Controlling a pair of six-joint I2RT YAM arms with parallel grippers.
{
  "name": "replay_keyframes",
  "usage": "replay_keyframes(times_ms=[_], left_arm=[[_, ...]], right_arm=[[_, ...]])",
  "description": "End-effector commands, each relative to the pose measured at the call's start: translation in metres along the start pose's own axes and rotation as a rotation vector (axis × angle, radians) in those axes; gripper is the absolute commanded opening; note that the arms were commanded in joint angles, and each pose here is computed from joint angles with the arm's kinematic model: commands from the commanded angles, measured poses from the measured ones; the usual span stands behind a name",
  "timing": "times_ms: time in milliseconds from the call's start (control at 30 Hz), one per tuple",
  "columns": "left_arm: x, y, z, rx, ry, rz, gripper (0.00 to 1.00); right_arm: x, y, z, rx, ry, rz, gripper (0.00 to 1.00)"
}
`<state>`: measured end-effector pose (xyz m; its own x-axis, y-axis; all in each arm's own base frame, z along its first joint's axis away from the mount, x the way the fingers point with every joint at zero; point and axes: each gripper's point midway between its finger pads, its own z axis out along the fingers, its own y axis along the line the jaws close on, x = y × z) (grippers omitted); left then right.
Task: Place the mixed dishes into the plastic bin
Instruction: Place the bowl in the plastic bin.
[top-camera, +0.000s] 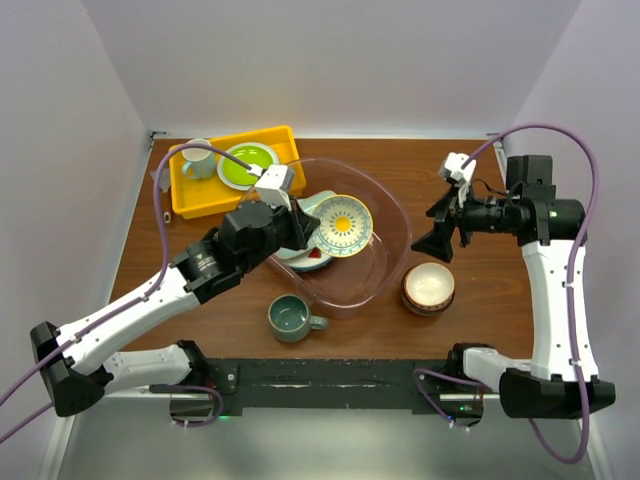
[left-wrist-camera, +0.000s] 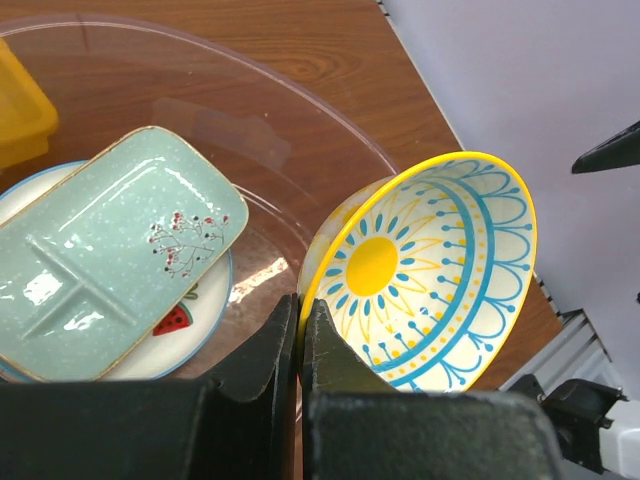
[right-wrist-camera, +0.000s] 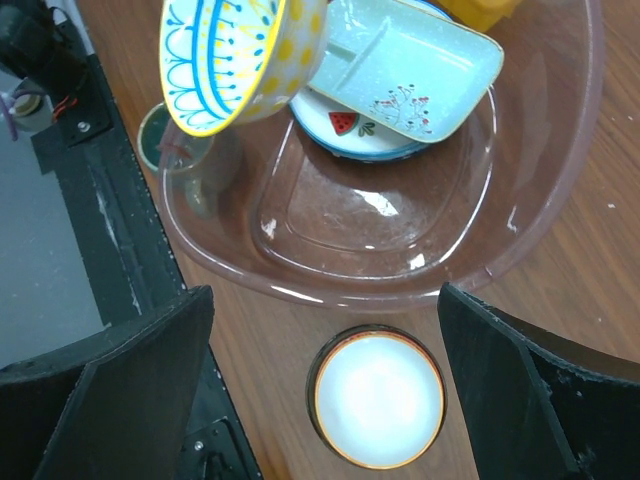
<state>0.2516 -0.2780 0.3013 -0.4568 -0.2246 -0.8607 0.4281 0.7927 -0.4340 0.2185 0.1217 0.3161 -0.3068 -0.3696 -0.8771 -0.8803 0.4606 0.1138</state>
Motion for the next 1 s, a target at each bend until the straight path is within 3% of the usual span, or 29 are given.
replay_keyframes(times_ms=[0,567,967], left_arm=[[-0.018,-0.007,-0.006,0.052,-0.062,0.012,0.0],[0.003,0.012,0.003,0.018,-0.006,0.077,0.0],[0.02,0.009,0.017,0.048,0.047,0.092,0.0]], right_arm=[[0.005,-0.014,0.0,0.068,-0.025,0.029,0.98],[0.043,-0.079,0.001,0.248,-0.183,0.142,0.98],[0.065,-0.088,0.004,0.264,-0.186,0.173,0.98]])
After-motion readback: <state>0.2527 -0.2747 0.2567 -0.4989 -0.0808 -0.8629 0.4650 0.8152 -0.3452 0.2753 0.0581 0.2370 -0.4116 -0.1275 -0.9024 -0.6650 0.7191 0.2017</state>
